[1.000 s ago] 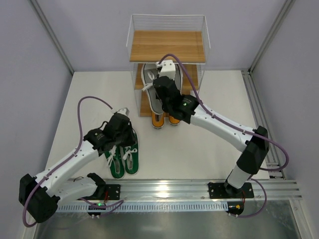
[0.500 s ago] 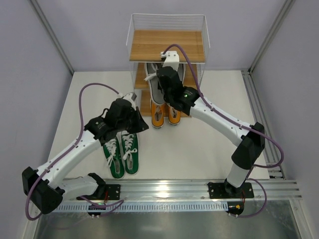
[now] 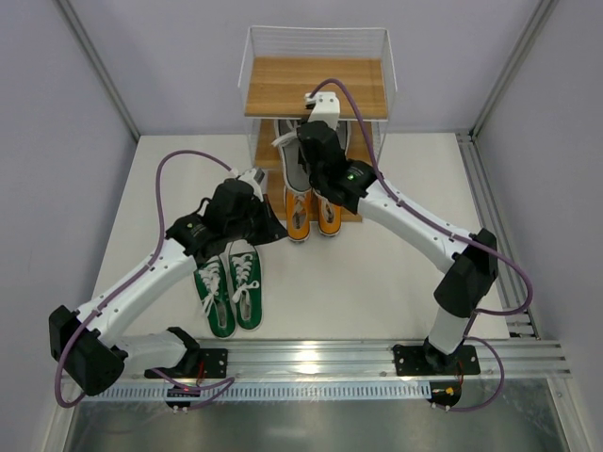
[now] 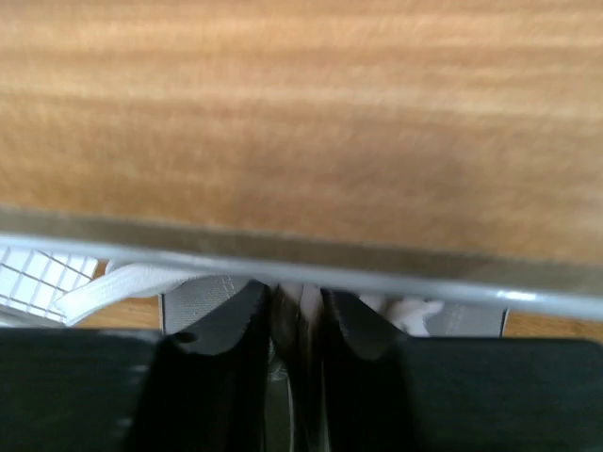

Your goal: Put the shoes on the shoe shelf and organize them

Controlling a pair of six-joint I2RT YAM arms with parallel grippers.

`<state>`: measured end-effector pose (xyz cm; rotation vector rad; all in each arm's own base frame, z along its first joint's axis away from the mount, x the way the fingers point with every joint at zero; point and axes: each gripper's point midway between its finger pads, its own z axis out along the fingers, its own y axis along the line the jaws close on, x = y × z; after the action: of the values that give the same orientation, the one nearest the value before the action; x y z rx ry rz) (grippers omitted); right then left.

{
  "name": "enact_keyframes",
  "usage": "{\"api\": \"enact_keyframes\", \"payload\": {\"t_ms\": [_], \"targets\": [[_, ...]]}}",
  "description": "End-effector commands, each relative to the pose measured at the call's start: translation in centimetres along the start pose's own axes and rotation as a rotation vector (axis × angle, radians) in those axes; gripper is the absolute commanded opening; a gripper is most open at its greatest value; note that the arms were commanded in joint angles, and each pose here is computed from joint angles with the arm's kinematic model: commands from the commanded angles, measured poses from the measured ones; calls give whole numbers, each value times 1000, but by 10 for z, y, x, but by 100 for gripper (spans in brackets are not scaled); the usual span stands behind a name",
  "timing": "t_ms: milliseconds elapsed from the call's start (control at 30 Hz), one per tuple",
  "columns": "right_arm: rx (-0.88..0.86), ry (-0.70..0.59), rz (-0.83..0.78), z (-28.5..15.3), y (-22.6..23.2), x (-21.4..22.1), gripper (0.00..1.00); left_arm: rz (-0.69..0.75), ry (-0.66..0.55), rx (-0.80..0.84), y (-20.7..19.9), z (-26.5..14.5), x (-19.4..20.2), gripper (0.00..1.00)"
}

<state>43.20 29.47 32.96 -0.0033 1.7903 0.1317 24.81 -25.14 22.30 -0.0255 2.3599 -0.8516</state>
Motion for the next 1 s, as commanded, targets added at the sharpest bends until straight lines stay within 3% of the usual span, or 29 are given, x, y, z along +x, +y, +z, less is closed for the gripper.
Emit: {"api": "enact_keyframes", "payload": {"t_ms": [0, 33, 200, 467, 733, 767, 867, 900, 967], "targets": [[-16, -196, 156, -10, -5, -74, 34, 7, -58, 52, -16, -8, -17, 0], [-21, -195, 160, -12, -5, -73, 45, 7, -58, 50, -15, -9, -17, 0], [-45, -194, 187, -25, -9, -69, 58, 9, -62, 37, -12, -9, -17, 0], [-72, -162, 191, -48, -14, -57, 61, 18, -86, 5, -6, -15, -20, 0], [-154, -148, 203, -111, -22, -43, 60, 32, -100, -19, -2, -20, -25, 0], [-161, -132, 188, -116, -23, -31, 57, 31, -100, -21, -1, -21, -25, 0], [-205, -114, 197, -143, -29, -25, 11, 34, -94, -33, 5, -23, -21, 0], [-203, -82, 189, -149, -34, -14, 4, 34, -94, -35, 6, -24, -20, 0], [-233, -48, 219, -162, -38, -3, 4, 36, -106, -39, 10, -29, -20, 0]]}}
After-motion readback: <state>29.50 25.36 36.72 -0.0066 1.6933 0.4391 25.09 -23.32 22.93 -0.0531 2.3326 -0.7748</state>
